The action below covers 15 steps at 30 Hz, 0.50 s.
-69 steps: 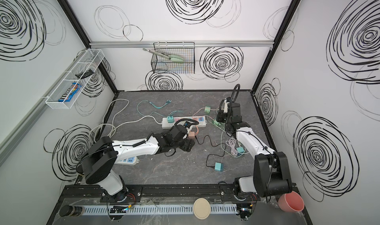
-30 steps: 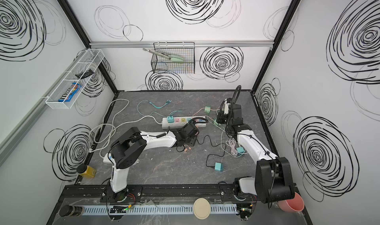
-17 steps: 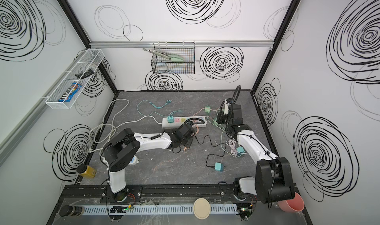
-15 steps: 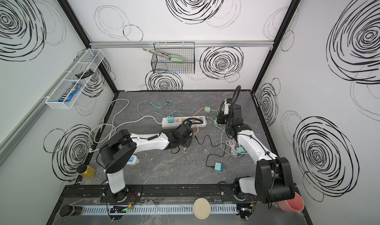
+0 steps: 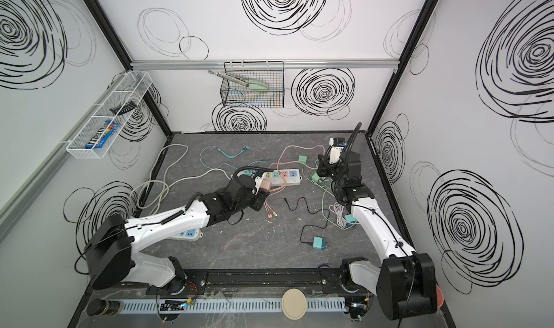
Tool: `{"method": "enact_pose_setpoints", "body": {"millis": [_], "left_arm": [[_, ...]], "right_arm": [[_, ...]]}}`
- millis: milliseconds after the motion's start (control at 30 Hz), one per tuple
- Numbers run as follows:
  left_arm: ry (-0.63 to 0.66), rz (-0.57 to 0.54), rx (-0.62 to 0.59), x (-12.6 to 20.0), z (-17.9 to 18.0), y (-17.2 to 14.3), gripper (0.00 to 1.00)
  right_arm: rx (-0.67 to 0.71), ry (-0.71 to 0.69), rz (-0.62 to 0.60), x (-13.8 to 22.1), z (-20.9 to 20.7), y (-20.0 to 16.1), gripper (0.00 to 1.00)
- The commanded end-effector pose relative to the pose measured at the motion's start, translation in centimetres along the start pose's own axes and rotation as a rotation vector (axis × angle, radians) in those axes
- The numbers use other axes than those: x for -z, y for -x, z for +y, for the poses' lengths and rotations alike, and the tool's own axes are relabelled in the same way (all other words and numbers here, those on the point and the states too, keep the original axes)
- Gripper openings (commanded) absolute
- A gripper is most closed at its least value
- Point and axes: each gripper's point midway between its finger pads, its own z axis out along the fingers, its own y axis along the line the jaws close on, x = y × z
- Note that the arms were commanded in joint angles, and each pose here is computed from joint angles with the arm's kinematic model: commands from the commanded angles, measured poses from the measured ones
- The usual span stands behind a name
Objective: Insert plugs into power strip
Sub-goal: Place the power cord at the top-center of the table.
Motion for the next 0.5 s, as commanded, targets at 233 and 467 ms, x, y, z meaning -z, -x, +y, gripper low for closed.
{"method": "enact_pose_setpoints", "body": {"millis": [233,467], "left_arm": [[-0.06,-0.19,0.012,4.9,0.8,12.1,0.0],[-0.015,-0.365,0.009,5.8,3.2,21.3,0.0]], "right_arm": [[0.104,0.075,-0.414,1.1,3.5,15.1,0.0],[0.159,0.15,-0.558,-3.1,5.6,24.1,0.0]]}}
